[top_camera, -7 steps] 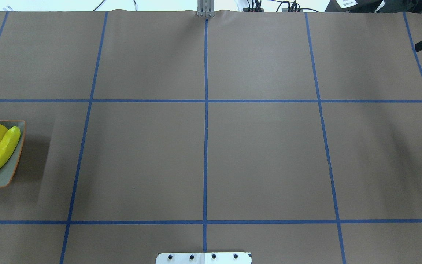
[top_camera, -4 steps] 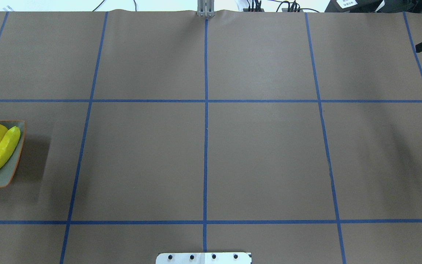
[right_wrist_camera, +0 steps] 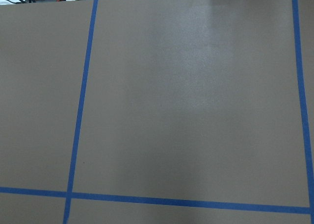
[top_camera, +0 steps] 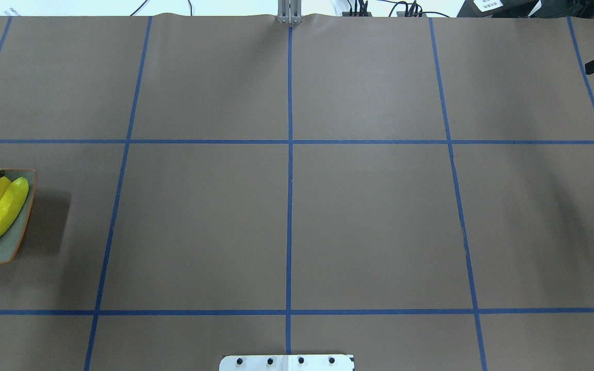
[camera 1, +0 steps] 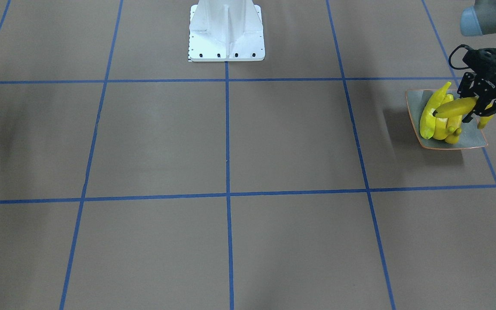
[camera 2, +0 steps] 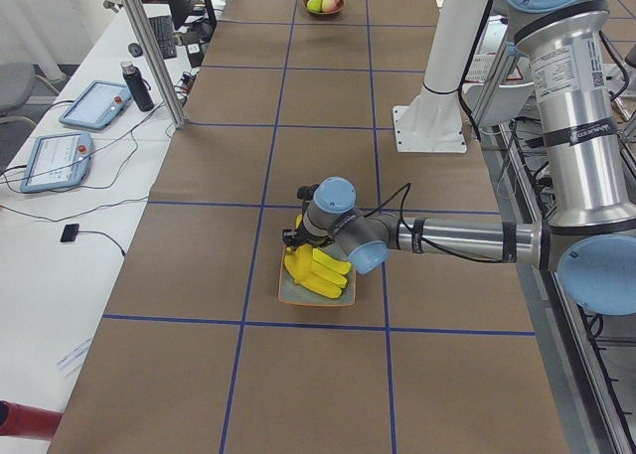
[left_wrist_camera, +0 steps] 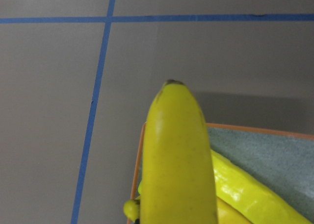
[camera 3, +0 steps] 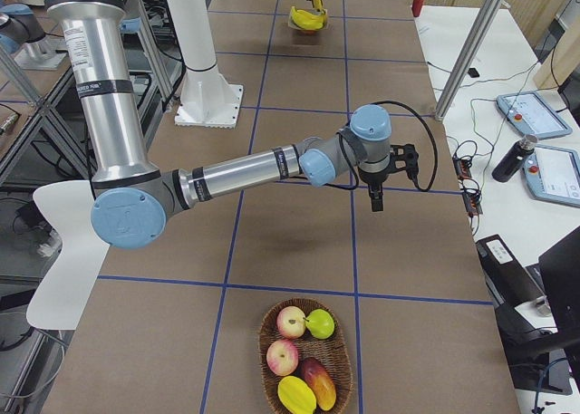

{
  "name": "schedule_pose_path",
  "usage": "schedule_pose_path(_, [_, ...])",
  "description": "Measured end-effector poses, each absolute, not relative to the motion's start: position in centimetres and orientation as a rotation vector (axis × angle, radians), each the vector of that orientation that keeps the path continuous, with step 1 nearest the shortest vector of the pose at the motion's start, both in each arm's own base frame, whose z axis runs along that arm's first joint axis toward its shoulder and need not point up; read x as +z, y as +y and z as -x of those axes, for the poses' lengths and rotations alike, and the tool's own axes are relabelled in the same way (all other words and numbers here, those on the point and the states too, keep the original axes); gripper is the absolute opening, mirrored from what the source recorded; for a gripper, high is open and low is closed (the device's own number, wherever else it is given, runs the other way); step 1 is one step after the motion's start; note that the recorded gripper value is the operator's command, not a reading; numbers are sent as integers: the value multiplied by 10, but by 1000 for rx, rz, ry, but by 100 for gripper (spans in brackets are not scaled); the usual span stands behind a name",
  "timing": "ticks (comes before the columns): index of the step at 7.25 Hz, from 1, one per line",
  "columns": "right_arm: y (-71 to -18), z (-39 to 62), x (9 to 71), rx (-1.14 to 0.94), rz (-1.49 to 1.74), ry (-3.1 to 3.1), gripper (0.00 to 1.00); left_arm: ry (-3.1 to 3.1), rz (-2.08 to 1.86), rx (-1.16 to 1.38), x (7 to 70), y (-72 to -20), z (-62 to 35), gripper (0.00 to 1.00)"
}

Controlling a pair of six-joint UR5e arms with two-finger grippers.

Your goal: Transfer all bananas from basket to plate

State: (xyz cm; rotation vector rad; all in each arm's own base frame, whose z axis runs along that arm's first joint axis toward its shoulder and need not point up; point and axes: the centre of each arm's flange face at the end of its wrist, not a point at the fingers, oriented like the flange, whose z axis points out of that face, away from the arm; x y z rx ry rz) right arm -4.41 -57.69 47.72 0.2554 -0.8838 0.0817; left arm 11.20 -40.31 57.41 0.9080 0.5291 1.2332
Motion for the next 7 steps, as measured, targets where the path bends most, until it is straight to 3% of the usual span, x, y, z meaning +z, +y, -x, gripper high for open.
schedule_pose_path(1, [-577, 44, 478, 82, -255, -884, 100, 523, -907, 1250, 576, -401, -116, 62])
schedule_pose_path(2, [-577, 44, 479, 83, -254, -884, 100, 531, -902, 1273, 577, -398, -125, 70])
schedule_pose_path(5, [-576, 44, 479, 83, -253, -885, 100, 544, -889, 1300, 581, -391, -134, 74])
schedule_pose_path(7, [-576, 44, 478, 82, -253, -888, 100, 551, -890, 1302, 580, -391, -135, 96])
